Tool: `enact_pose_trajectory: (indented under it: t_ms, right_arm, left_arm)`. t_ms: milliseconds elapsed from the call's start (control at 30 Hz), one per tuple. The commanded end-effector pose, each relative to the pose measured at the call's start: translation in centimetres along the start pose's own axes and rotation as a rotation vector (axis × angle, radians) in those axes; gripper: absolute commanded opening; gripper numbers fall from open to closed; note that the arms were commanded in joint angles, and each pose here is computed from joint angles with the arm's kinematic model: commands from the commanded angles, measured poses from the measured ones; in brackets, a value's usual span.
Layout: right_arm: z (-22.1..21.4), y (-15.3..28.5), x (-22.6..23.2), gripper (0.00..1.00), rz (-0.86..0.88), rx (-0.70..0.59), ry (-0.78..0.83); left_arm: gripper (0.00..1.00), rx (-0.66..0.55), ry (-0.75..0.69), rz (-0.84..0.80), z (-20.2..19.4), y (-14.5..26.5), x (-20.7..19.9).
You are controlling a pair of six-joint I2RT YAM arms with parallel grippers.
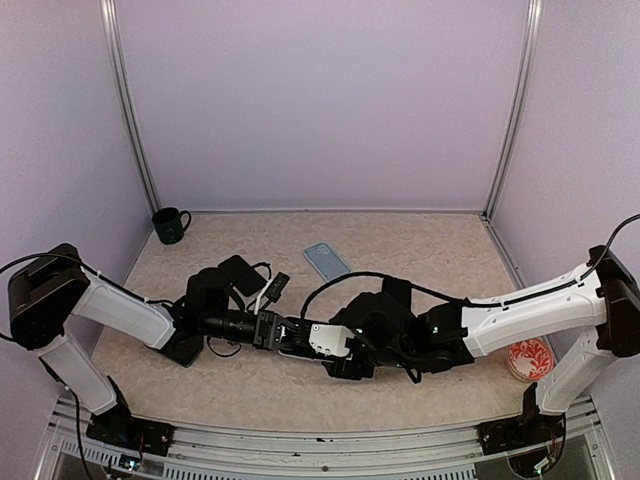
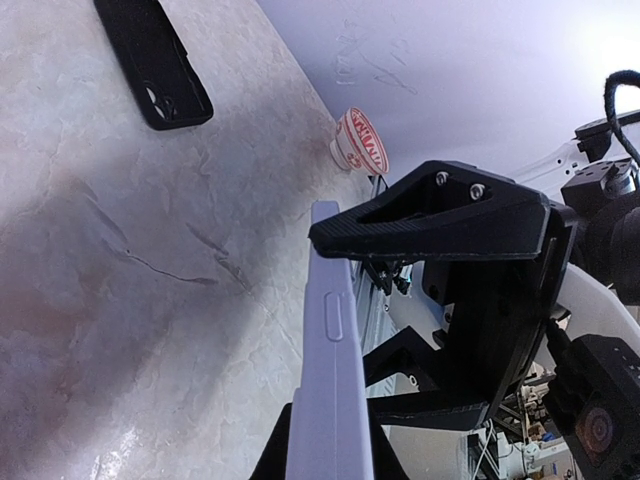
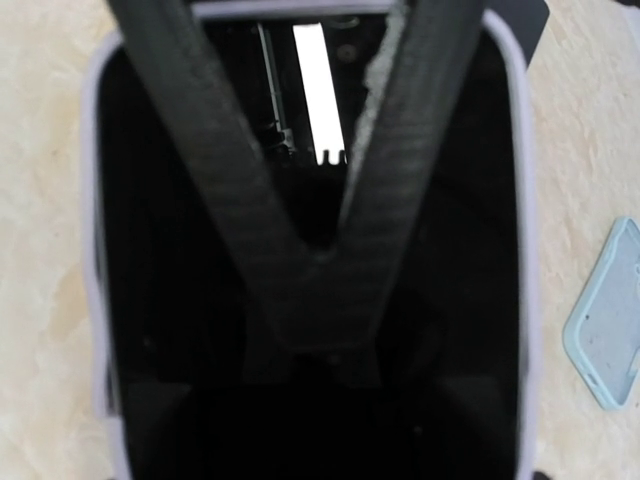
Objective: Put the phone into the phone case
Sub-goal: Pass from the left arm to the right
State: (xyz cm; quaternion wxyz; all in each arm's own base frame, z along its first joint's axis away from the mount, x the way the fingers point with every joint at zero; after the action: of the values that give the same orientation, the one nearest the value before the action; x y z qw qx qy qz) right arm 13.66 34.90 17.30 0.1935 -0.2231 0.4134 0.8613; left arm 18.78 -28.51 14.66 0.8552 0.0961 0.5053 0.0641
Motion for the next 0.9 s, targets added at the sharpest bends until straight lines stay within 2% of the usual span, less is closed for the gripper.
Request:
enact_pose_trajectory:
  t_ms: [0, 67, 267, 367, 567, 867]
  right_arm:
    - [0.5, 0.7, -0.3, 0.62, -0.002, -0.014, -0.019]
    - [0.6, 0.9, -0.5, 0.61, -0.011, -0.027, -0.021]
    - [0.5, 1.0, -0.7, 0.60, -0.033, -0.025, -0.022]
    - [0.1, 0.7, -0.6, 0.60, -0.033, -0.009, -0.026]
    - [-0.5, 0.4, -0.6, 0.60, -0.034, 0.012, -0.047]
    - [-0.6, 0.2, -1.0, 0.59, -0.046, 0.024, -0.061]
  left_arm:
    - [0.00, -0.038, -0.084, -0.074, 1.6, -0.3, -1.9]
    - [0.03, -0.039, -0.083, -0.075, 1.7, -0.3, -1.9]
    - [0.40, -0.044, -0.076, -0.061, 2.0, -0.2, -1.6]
    - [0.51, -0.063, -0.068, -0.039, 2.2, 0.4, -1.3]
    - [0.54, -0.136, -0.065, -0.005, 2.9, 2.7, -1.2]
    - [0.53, -0.108, 0.028, 0.157, 2.0, 2.8, 0.8]
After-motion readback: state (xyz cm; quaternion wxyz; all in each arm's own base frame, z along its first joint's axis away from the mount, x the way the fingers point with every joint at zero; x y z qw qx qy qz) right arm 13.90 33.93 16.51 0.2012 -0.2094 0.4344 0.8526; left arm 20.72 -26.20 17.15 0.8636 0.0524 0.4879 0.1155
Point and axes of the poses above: each gripper's point midway between its finger pads, its own y axis back along the fingers, its own x axis along the line the jaws close on, z = x × y, the point moved 8 cm from there along y, back along the fingers, and after that the axes turned 4 degrees about y, right-handed, at the moved point
